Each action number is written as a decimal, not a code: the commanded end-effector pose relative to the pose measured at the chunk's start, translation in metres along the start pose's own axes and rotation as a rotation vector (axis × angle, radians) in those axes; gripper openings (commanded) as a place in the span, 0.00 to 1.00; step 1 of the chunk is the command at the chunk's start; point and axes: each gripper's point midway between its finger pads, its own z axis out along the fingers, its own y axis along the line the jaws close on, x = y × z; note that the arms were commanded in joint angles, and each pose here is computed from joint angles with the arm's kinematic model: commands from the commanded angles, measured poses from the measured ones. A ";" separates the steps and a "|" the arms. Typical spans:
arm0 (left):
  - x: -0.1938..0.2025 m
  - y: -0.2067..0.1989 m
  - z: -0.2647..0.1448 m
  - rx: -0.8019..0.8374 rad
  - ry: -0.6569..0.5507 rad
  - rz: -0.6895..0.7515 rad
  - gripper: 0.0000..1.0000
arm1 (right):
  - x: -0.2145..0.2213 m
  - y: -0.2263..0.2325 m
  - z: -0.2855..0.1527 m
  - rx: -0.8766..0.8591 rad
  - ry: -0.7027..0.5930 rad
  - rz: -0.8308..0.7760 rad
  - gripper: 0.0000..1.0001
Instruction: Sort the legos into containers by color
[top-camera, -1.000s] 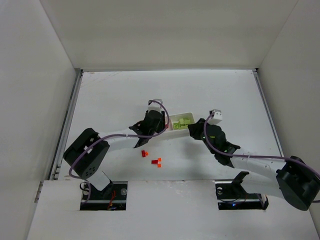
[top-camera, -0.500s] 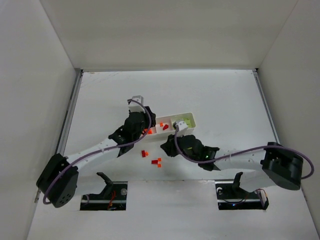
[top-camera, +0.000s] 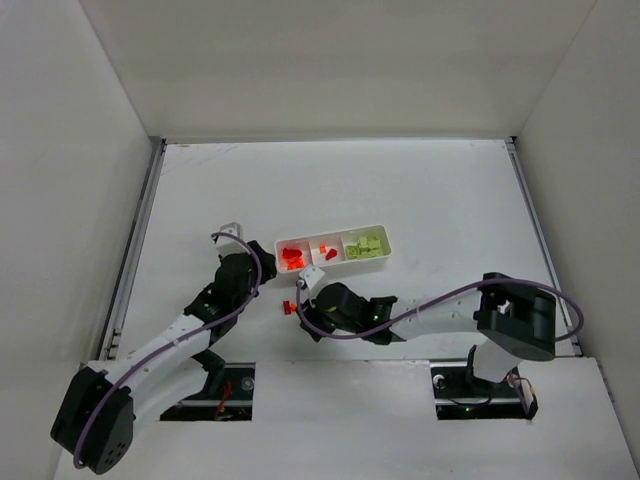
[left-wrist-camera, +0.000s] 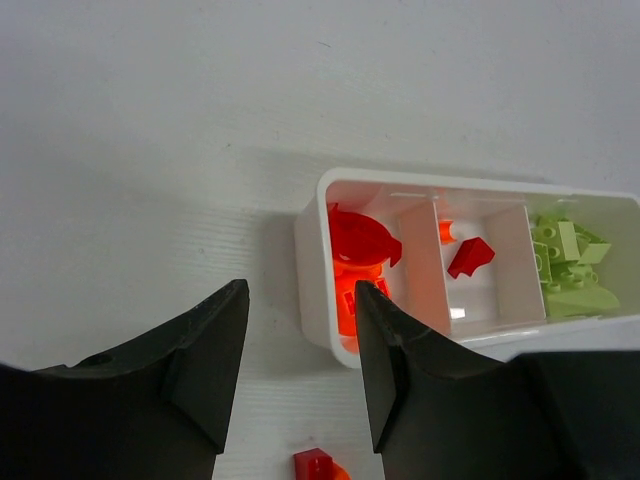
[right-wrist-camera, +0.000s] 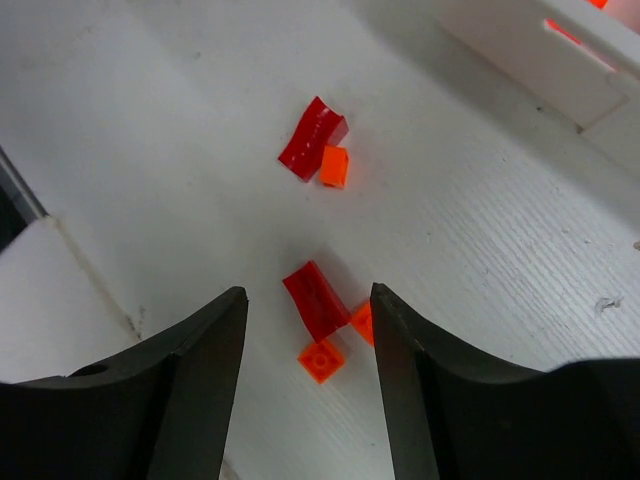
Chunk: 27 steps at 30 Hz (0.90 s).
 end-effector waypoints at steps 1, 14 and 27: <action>0.003 0.006 -0.005 0.016 -0.006 -0.042 0.44 | -0.003 -0.002 0.003 0.022 0.053 -0.094 0.57; 0.008 0.023 -0.010 0.035 -0.014 -0.111 0.44 | 0.017 -0.003 0.011 0.027 0.217 -0.170 0.57; 0.012 0.024 -0.009 0.048 -0.024 -0.118 0.44 | 0.016 -0.002 0.023 0.038 0.232 -0.204 0.41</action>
